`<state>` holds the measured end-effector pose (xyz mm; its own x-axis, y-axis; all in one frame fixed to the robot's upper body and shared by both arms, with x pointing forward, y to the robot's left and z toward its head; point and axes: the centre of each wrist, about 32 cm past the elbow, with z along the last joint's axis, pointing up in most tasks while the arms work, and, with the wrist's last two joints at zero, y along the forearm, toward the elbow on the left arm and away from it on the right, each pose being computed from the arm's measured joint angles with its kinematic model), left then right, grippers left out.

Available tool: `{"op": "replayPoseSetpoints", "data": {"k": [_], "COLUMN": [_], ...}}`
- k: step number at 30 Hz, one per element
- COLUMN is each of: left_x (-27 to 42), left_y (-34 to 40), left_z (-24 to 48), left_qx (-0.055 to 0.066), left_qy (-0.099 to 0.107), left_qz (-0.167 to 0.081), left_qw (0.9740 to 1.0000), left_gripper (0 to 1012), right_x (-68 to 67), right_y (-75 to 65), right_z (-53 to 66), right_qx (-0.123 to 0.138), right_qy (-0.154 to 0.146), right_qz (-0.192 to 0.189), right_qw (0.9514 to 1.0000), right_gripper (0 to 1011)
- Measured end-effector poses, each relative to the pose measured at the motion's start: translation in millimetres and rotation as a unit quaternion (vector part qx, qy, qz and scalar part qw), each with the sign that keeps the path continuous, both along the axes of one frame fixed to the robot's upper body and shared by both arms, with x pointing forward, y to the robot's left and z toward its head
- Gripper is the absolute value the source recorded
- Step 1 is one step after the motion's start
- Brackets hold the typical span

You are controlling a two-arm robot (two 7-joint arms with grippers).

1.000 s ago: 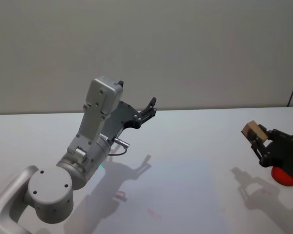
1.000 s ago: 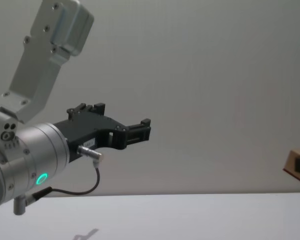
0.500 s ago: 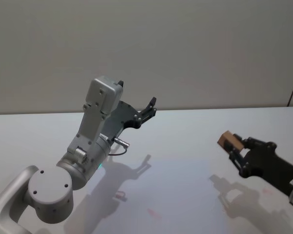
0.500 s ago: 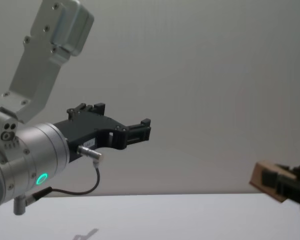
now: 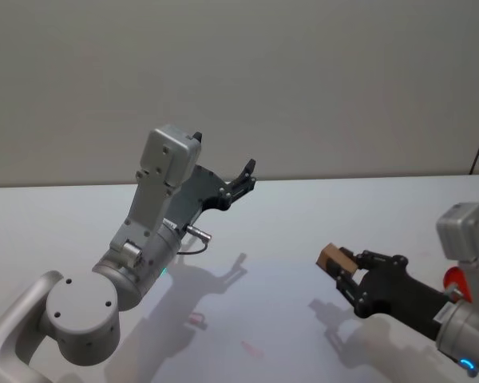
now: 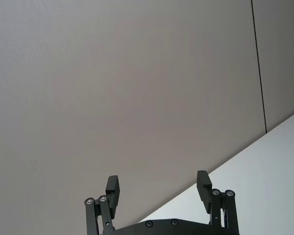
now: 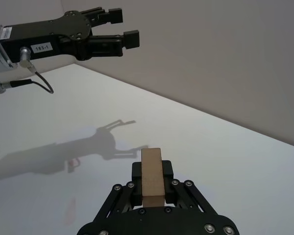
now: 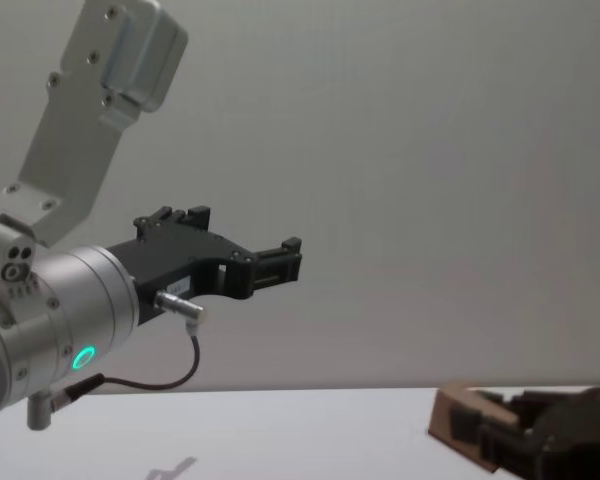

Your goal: Use the one hand to pick up the stamp and affix it onto the A4 paper.

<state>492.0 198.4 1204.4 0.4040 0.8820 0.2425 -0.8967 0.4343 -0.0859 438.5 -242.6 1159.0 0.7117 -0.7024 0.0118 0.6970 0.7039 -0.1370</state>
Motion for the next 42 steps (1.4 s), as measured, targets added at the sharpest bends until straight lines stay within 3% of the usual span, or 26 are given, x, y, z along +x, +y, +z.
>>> {"op": "replayPoseSetpoints", "data": {"k": [20, 42], "left_x": [0.0, 0.0], "left_y": [0.0, 0.0], "left_z": [0.0, 0.0], "left_qx": [0.0, 0.0], "left_qy": [0.0, 0.0], "left_qz": [0.0, 0.0], "left_qw": [1.0, 1.0], "left_gripper": [1001, 1001], "right_x": [13.1, 8.8], "right_y": [19.1, 21.9], "right_z": [-23.4, -38.0], "right_qx": [-0.033, -0.051], "right_qy": [0.017, 0.037], "right_qz": [0.044, 0.059], "right_qw": [0.9983, 0.9963], "right_gripper": [220, 220]}}
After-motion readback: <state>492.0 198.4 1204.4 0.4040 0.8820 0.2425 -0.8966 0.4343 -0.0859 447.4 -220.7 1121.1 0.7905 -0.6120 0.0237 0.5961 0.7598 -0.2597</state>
